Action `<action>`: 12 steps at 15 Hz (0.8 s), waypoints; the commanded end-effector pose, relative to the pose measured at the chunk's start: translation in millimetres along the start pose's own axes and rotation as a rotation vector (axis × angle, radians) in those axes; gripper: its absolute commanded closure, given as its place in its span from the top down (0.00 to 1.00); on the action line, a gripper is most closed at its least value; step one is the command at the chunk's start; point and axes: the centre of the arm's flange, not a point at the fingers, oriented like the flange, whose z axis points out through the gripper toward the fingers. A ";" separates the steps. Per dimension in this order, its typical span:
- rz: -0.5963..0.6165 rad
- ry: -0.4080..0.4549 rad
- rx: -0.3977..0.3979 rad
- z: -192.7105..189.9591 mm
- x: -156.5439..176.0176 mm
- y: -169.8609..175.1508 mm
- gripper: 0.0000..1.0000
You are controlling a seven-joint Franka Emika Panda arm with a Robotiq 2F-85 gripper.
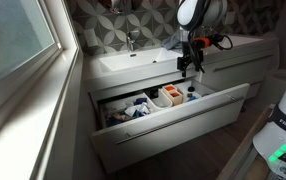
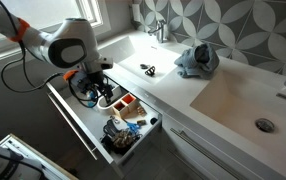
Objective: Take a box out of the drawer and place it to the left of the sink
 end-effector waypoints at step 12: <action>0.065 0.018 0.053 57.0 16.7 4.0 1.00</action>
